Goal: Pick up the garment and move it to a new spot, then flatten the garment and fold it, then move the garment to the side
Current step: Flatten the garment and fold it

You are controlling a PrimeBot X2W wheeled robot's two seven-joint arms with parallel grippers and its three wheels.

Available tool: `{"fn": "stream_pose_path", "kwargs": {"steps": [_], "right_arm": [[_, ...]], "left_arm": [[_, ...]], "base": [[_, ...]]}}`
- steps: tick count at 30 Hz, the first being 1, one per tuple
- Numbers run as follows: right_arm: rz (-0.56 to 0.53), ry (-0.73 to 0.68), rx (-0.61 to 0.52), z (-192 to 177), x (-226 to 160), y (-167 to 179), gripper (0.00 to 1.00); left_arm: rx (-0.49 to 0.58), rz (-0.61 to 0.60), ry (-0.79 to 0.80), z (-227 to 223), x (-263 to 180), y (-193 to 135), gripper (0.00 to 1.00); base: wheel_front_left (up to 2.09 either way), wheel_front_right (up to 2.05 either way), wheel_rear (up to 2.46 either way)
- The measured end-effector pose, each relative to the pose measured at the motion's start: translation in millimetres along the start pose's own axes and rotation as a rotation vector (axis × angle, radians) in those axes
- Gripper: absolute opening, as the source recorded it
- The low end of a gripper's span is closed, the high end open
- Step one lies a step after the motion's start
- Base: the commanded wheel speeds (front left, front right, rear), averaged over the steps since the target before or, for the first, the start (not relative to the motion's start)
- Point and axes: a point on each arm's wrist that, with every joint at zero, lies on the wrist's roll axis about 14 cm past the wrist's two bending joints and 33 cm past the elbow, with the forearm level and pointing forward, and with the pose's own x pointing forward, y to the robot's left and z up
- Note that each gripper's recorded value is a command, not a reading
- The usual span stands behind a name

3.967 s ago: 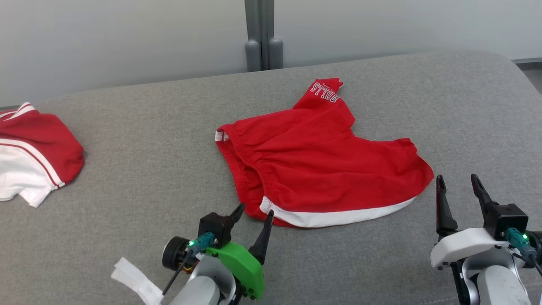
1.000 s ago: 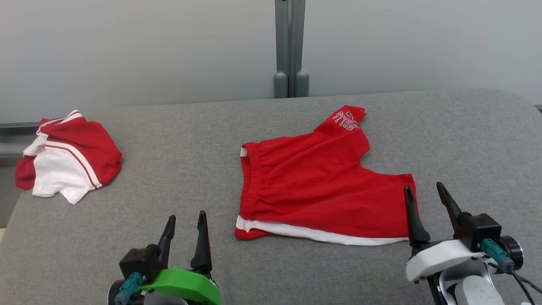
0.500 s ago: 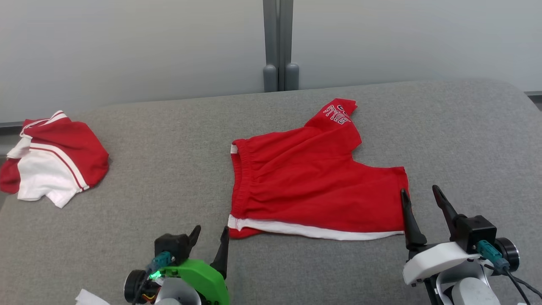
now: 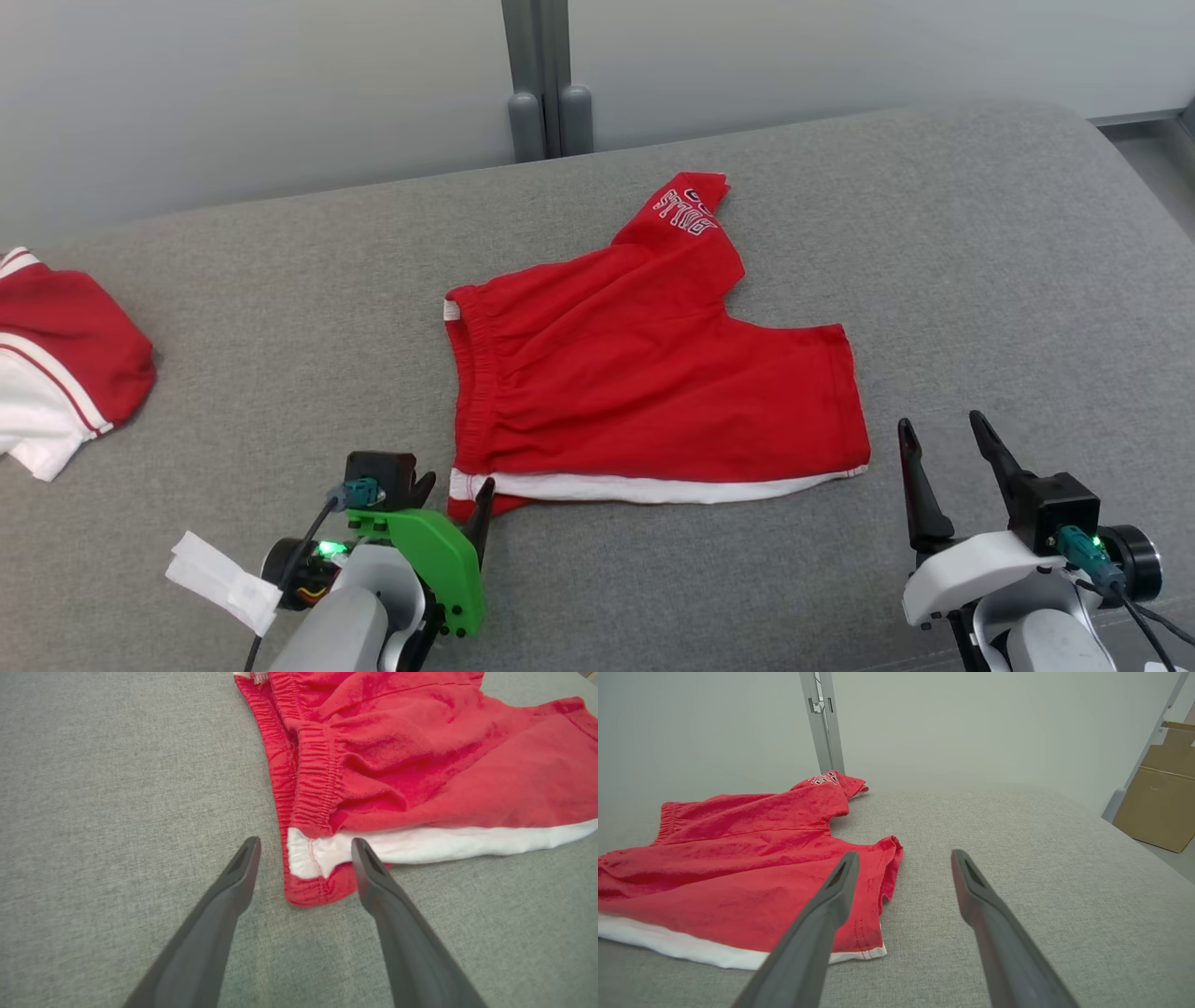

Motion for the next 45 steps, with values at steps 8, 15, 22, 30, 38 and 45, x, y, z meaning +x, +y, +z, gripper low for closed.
{"fn": "stream_pose_path", "kwargs": {"steps": [8, 15, 22, 30, 38, 45], "right_arm": [[-0.052, 0.061, -0.029, -18, -6, -19, 1.0], [-0.043, 0.126, -0.051, -36, -9, -17, 1.0], [0.058, 0.222, -0.121, -62, -6, -2, 1.0], [0.175, 0.316, -0.23, -86, 10, 10, 1.0], [0.254, 0.338, -0.247, -94, 26, 30, 0.31], [0.264, 0.337, -0.215, -93, 30, 35, 0.0]], "left_arm": [[0.003, -0.019, 0.033, -7, 11, -1, 0.55], [0.013, -0.036, 0.02, -5, 13, -4, 0.0], [0.008, -0.04, -0.006, 1, 15, -3, 0.0], [-0.006, -0.026, -0.02, 2, 17, 3, 0.0], [-0.024, -0.011, -0.038, 3, 16, 9, 0.0], [-0.035, -0.002, -0.065, 8, 16, 12, 0.0]], "base": [[0.0, 0.0, 0.0], [0.0, 0.0, 0.0], [0.0, 0.0, 0.0], [0.0, 0.0, 0.0], [0.0, 0.0, 0.0], [0.0, 0.0, 0.0]]}}
